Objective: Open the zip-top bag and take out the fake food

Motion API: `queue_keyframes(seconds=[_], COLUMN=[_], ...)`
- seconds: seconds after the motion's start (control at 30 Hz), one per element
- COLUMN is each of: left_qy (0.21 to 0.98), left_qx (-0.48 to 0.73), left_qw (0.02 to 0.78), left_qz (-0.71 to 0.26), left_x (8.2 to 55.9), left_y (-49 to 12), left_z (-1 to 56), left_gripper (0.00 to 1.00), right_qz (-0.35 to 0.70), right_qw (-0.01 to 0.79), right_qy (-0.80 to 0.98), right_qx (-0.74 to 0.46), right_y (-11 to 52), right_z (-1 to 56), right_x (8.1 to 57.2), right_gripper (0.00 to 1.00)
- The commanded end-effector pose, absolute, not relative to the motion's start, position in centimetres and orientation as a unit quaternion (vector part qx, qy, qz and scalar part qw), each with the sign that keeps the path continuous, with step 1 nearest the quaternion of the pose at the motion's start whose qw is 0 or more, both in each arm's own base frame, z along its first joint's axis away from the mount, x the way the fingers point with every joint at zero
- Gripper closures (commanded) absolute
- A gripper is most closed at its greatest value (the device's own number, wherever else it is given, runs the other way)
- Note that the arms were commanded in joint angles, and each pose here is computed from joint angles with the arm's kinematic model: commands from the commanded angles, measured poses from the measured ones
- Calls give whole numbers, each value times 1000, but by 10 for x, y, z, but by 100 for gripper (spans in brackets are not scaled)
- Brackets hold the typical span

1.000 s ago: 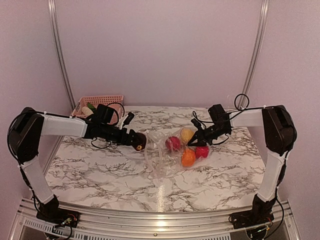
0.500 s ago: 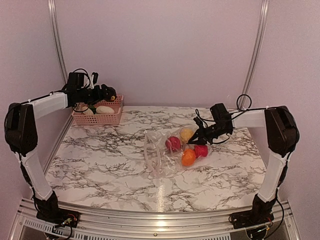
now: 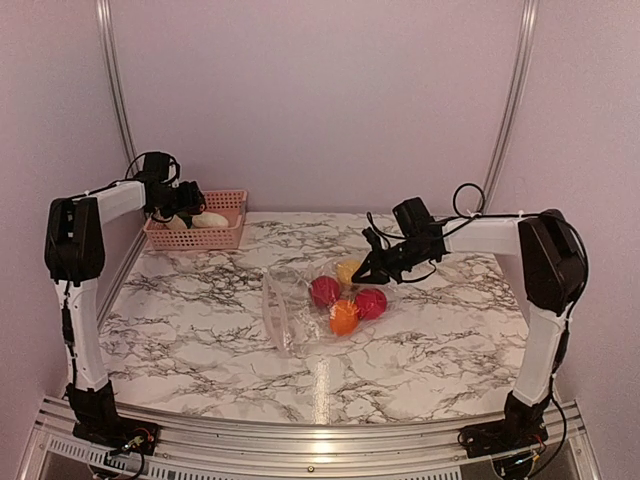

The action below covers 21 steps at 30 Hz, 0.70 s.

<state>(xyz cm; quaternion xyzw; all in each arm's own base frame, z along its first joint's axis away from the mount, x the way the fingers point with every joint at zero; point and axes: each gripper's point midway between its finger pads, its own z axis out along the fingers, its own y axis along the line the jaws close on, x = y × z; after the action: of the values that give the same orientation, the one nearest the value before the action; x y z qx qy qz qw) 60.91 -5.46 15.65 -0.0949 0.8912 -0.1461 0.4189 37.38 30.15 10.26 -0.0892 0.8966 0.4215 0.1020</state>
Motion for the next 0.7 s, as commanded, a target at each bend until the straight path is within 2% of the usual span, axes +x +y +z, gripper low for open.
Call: queue_keyframes(seconds=[0.0, 0.07, 0.13, 0.2, 0.27, 0.37, 0.57, 0.67], left_qy=[913, 918, 922, 923, 922, 918, 894, 832], left_qx=[-101, -105, -105, -108, -106, -101, -93, -107], left_qw=[386, 376, 368, 366, 370, 381, 429, 526], left_qz=[-88, -73, -61, -47, -43, -43, -87, -137], left_x=[613, 616, 616, 615, 615, 615, 614, 601], left_y=[-36, -30, -27, -22, -21, -20, -32, -38], left_z=[130, 123, 119, 119, 123, 134, 179, 236], left_gripper=[32, 31, 25, 13, 2, 1, 1, 1], right_qz=[416, 413, 414, 418, 418, 419, 417, 415], right_qw=[124, 126, 127, 128, 133, 137, 147, 147], right_qy=[897, 898, 898, 896, 895, 894, 892, 891], right_qx=[-83, -82, -80, -81, -81, -85, -98, -110], right_y=[303, 298, 290, 284, 277, 268, 255, 252], right_z=[116, 118, 118, 121, 124, 128, 135, 137], right_x=[392, 396, 399, 400, 402, 404, 405, 399], right_gripper=[100, 100, 98, 79, 65, 50, 45, 42])
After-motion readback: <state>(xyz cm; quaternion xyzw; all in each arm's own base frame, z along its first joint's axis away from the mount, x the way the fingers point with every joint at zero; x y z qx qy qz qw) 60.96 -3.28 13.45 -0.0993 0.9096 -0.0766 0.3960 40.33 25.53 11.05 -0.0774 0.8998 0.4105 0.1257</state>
